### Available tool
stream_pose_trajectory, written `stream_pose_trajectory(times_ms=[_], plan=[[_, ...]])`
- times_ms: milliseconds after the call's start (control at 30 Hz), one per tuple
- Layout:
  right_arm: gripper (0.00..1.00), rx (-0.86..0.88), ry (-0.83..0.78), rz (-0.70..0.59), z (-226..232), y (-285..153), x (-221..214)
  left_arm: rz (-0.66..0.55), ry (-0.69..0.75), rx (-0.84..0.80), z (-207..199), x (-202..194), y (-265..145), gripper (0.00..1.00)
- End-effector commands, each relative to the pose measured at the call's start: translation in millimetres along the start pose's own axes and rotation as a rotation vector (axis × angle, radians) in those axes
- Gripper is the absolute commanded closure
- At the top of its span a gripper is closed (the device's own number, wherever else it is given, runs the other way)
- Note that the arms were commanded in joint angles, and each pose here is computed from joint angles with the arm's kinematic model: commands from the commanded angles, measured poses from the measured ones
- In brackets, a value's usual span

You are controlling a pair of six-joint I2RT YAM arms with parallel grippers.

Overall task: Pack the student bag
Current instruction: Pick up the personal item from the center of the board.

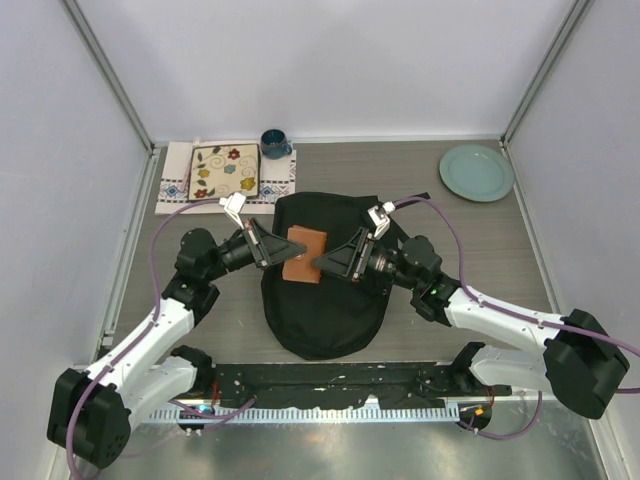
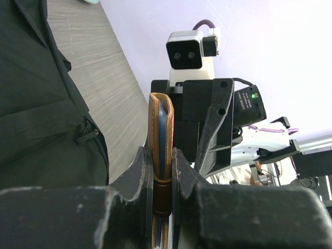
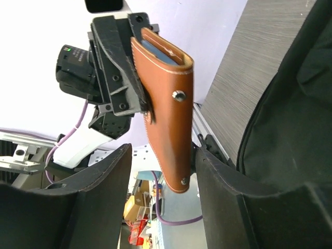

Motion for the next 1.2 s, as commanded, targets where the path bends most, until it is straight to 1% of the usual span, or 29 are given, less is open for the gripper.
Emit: stream_pose_trajectory(times_ms=[0,167,233,333,367,433,533,600,633,700,800,833,900,933,967,1000,1033,1067,1100,1133,1167], plan=[[0.46,0.133,-0.05,-0.009,29.5,-4.8,4.6,0.002,0.044,-0.111,-21.1,7.4,0.9,1.0],[0.56,0.151,-0.053,0.005,33.2,-4.6,6.4,0.024,0.03,-0.124,-19.6,2.9,2.4,1.0],[0.58,0.155,-0.05,0.008,33.5,-4.4,6.5,0.037,0.031,-0.139,-21.8,2.5,3.0,1.0],[0.58,0.159,-0.05,0.011,32.8,-3.6,6.8,0.047,0.033,-0.151,-22.7,1.6,4.9,1.0],[0.56,0.159,-0.05,0.011,32.6,-3.4,6.8,0.051,0.03,-0.151,-22.2,0.5,5.6,1.0],[0.55,0.156,-0.048,0.01,31.3,-3.0,7.1,0.054,0.025,-0.148,-20.3,-0.7,7.0,1.0],[0.6,0.165,-0.048,0.011,31.7,-3.8,6.5,0.05,0.019,-0.145,-18.2,-2.4,7.3,1.0],[0.61,0.169,-0.046,0.009,32.1,-4.0,6.2,0.053,0.017,-0.152,-18.6,-2.8,8.3,1.0],[0.64,0.169,-0.045,0.008,31.7,-4.2,6.6,0.058,0.016,-0.156,-19.5,-3.8,8.3,1.0],[0.67,0.171,-0.048,0.011,32.0,-4.2,6.3,0.062,0.014,-0.156,-19.1,-4.6,8.7,1.0],[0.68,0.186,-0.046,0.017,33.8,-4.9,5.0,0.078,0.005,-0.158,-17.6,-7.8,10.4,1.0],[0.71,0.184,-0.042,0.015,32.8,-5.0,5.3,0.08,0.0,-0.153,-16.2,-9.0,10.8,1.0],[0.88,0.191,-0.043,0.02,33.3,-5.5,4.6,0.061,-0.004,-0.134,-12.6,-8.5,10.8,1.0],[1.0,0.185,-0.038,0.014,30.5,-6.2,4.7,0.054,-0.004,-0.127,-12.0,-8.5,10.8,1.0],[1.0,0.189,-0.035,0.007,31.9,-8.3,4.7,0.048,-0.014,-0.098,-7.6,-8.5,11.3,0.98],[1.0,0.185,-0.034,-0.001,30.7,-9.4,4.9,0.049,-0.017,-0.083,-6.2,-8.4,11.8,0.86],[1.0,0.17,-0.032,-0.031,27.1,-10.6,7.7,0.046,-0.007,-0.055,-1.6,-8.4,12.2,0.77],[1.0,0.12,-0.02,-0.049,18.3,-11.4,9.2,0.053,-0.026,0.003,5.4,-10.9,11.5,0.69],[1.0,0.11,-0.053,-0.072,19.9,-16.1,10.5,0.045,-0.019,0.028,6.1,-7.7,11.6,0.51],[1.0,0.076,-0.062,-0.131,16.0,-17.5,17.6,0.045,0.009,0.056,8.9,-7.2,10.6,0.41],[1.0,-0.03,-0.051,-0.155,-2.9,-20.7,19.3,0.062,-0.006,0.105,13.1,-11.0,6.6,0.34]])
Point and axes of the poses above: each gripper's point midway between its finger pads, its own y axis out along the fingers, its own z axis along the line the jaws close on, x = y × z, the point moved 4 cm from there along -y, back along the fingers, and after that the axes turned 15 degrees about y, right-handed, at the moved point
